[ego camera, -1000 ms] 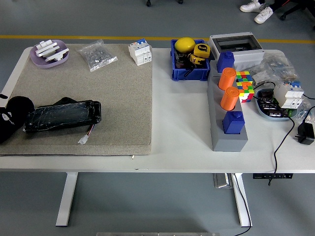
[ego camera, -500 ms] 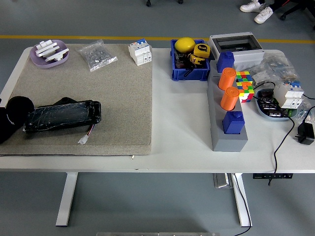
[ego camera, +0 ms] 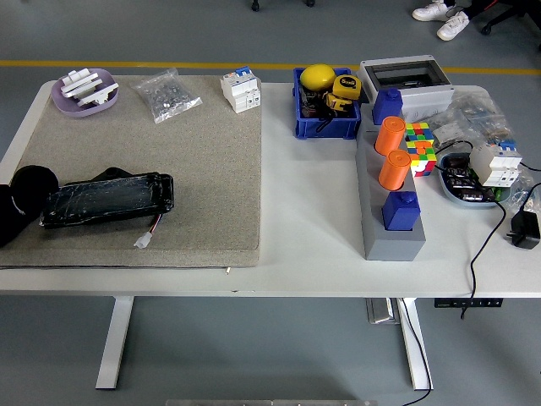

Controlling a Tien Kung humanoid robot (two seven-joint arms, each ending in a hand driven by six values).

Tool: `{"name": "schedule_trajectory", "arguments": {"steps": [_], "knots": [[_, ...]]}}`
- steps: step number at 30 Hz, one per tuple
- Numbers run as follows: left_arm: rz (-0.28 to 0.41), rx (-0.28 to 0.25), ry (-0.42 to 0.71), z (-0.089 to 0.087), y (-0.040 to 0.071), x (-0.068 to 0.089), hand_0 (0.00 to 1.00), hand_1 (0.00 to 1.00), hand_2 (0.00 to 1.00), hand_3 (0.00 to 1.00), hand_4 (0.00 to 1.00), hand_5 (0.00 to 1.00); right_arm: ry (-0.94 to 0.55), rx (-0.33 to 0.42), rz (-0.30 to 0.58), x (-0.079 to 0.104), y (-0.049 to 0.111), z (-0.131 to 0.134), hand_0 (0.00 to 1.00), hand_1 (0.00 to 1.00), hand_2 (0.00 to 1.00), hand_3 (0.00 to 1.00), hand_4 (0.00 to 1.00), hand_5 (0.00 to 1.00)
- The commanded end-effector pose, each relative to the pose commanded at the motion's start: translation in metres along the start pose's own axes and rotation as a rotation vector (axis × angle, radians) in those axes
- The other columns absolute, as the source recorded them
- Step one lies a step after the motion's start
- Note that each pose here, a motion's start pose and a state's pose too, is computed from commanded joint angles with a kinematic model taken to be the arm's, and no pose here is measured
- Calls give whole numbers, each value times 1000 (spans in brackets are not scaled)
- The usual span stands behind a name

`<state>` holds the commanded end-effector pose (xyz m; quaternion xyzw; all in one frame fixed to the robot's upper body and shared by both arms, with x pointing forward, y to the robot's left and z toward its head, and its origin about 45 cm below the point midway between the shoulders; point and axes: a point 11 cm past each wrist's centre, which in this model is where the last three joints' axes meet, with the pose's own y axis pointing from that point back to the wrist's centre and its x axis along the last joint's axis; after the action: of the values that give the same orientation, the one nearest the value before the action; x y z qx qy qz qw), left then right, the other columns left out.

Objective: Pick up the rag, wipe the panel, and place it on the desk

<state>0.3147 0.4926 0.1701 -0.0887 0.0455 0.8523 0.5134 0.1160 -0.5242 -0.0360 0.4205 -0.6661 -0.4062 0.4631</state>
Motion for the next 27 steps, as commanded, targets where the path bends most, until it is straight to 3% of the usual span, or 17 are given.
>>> {"name": "schedule_trajectory", "arguments": {"steps": [4, 27], "knots": [[-19, -12, 18, -1, 3, -8, 550, 593, 580, 567, 722, 55, -6, -6, -3, -1, -1, 4, 788, 543, 692, 707, 998, 713], [-47, -36, -3, 9, -2, -18, 542, 596, 591, 581, 725, 38, -33, -11, -21, -8, -2, 8, 788, 542, 691, 705, 998, 711]]}}
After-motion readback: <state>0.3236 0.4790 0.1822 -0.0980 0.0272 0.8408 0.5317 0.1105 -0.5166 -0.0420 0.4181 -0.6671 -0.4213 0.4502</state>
